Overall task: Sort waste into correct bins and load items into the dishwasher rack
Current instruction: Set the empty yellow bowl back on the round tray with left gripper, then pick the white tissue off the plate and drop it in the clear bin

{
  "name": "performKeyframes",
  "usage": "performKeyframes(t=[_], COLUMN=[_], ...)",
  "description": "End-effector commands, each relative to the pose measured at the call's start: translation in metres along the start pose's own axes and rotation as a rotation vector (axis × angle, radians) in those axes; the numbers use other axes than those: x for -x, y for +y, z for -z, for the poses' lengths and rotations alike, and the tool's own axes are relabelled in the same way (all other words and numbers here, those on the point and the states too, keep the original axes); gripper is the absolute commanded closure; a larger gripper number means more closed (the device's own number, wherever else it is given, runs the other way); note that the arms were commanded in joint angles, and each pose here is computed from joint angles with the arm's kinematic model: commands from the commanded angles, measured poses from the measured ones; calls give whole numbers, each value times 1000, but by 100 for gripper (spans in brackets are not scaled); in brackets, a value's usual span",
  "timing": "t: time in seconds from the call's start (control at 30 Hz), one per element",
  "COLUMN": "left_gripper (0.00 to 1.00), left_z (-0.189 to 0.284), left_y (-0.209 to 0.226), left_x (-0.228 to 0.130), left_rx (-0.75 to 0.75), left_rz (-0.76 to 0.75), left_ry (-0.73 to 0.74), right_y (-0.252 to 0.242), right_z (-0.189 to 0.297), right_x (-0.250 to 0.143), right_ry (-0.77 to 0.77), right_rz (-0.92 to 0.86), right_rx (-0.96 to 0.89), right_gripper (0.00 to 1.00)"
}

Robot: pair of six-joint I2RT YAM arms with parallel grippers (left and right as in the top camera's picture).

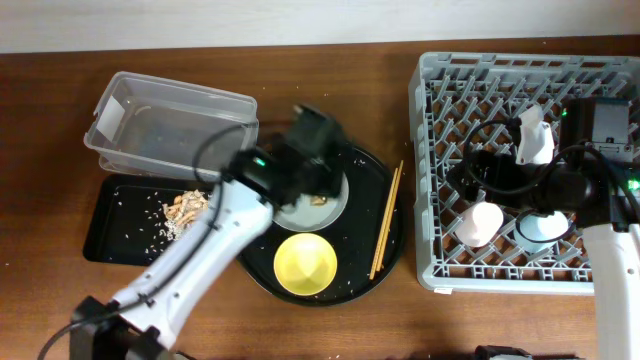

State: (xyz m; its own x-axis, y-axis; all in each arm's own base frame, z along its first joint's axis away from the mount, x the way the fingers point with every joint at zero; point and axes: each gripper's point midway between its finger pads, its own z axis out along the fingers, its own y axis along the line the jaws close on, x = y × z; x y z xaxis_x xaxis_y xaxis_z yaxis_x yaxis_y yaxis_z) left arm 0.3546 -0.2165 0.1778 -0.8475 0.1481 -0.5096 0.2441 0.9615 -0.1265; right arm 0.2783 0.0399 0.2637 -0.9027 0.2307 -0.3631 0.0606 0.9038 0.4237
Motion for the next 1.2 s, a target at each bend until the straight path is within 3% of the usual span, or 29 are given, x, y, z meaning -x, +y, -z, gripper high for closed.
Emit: performKeyframes(t=[0.0, 0.07, 0.17, 0.3, 0.33, 0.37, 0.6, 0.73, 0.77, 0.8, 0.83, 1.03, 1.17], left_gripper=[21, 21, 13, 13, 21, 44, 99, 99, 90, 54, 50, 40, 33], left_z=[-37, -66, -103, -147, -150, -152, -140, -137, -136, -136, -134, -94, -98], left_y=[38, 43, 51, 70, 70, 71, 53, 49, 47, 45, 45, 44, 59], left_x=[18, 22, 28, 10, 6, 2, 0, -15, -17, -18, -18, 12, 7], left_rx=[33, 32, 74, 171, 172, 174, 81, 58, 46, 36, 36, 49, 129], left_rz=[-14, -8, -30, -35, -35, -36, -21, -23, -24, -23, -23, -24, -29], left_ry=[0, 5, -20, 35, 49, 65, 88, 149, 160, 166, 165, 75, 86], right_y=[1, 1, 1, 0, 0, 0, 0, 0, 0, 0, 0, 0, 0], right_z=[1, 1, 1, 1, 1, 1, 1, 1, 1, 1, 1, 1, 1], right_x=[1, 1, 1, -3, -3, -3, -3, -3, -3, -3, -3, -3, -2], right_ry=[-3, -4, -3, 11, 13, 13, 13, 13, 13, 13, 13, 13, 10], right_rz=[19, 19, 18, 12, 11, 11, 11, 11, 11, 11, 11, 11, 12], right_rx=[-6, -6, -6, -8, -9, -8, -8, -8, -8, -8, -8, -8, -8], right_gripper=[2, 2, 2, 2, 2, 2, 2, 2, 2, 2, 2, 2, 2])
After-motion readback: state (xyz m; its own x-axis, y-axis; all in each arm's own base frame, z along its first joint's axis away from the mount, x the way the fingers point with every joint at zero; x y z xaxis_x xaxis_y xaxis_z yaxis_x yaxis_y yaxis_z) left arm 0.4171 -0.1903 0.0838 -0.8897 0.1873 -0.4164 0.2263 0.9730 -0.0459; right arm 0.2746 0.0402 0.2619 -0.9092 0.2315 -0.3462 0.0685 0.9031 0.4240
